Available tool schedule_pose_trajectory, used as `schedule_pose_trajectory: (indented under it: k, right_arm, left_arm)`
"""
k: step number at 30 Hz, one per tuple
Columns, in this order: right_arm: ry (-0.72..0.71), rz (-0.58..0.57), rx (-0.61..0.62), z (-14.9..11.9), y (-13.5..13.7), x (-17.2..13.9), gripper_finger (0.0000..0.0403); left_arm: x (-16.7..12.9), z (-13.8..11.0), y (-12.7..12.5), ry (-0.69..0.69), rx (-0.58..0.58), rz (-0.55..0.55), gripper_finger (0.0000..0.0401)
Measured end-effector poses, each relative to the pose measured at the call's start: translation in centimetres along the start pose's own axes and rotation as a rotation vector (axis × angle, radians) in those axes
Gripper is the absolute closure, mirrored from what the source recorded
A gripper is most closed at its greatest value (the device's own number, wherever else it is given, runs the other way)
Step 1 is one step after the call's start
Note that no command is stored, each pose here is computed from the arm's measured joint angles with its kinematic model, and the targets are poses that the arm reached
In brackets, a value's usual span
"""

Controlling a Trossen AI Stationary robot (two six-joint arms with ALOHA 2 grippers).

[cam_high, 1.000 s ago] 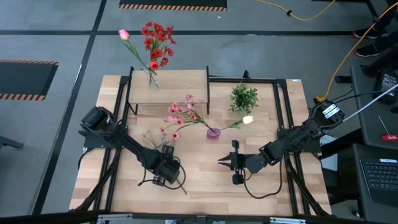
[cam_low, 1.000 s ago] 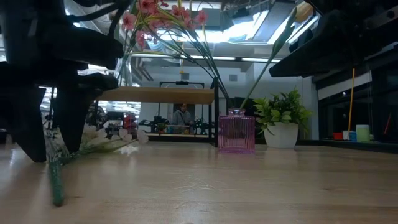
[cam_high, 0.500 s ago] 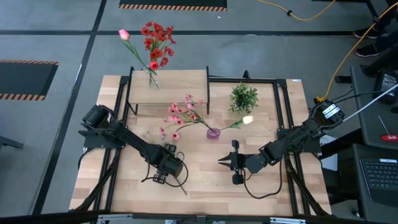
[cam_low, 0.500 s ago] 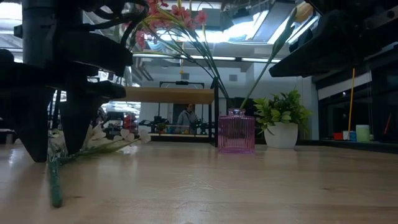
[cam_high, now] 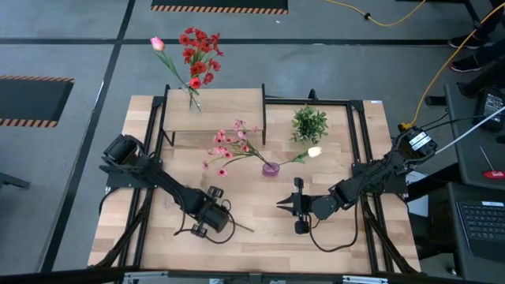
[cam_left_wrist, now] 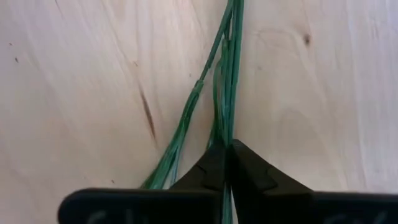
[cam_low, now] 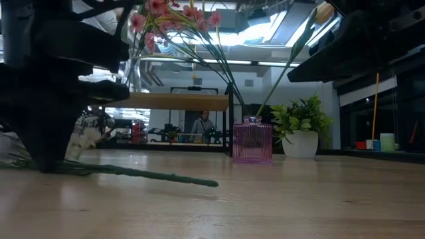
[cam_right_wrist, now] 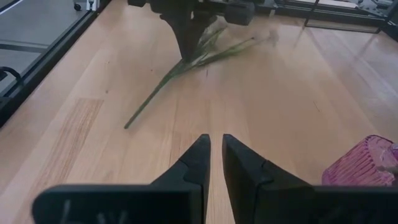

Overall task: Pick and place flowers into a vace then onto a shelf
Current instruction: Put the white flowers into the violet vase

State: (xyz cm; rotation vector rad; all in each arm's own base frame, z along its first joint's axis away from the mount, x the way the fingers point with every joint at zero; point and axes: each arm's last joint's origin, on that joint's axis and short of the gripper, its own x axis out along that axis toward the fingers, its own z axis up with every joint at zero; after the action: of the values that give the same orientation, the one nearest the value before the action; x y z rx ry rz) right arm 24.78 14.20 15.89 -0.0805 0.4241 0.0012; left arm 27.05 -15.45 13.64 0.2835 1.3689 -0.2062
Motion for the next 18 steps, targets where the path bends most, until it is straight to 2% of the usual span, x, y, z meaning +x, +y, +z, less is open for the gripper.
schedule_pose_trajectory:
  k: [10,13,18]
  right_arm:
    - [0.000,0.000,0.000,0.0,0.0,0.0,0.0357]
    - [0.000,0.000,0.000,0.0,0.0,0.0,0.0357]
    - [0.000,0.000,0.000,0.0,0.0,0.0,0.0357]
  left_arm:
    - [-0.4,-0.2,-1.4,-0.013,0.061,0.099,0.0397]
    - [-1.2,0.0,-1.9,0.024,0.088,0.125,0.0397]
    - [-2.9,0.8,-2.6,0.003,0.139,0.182,0.0397]
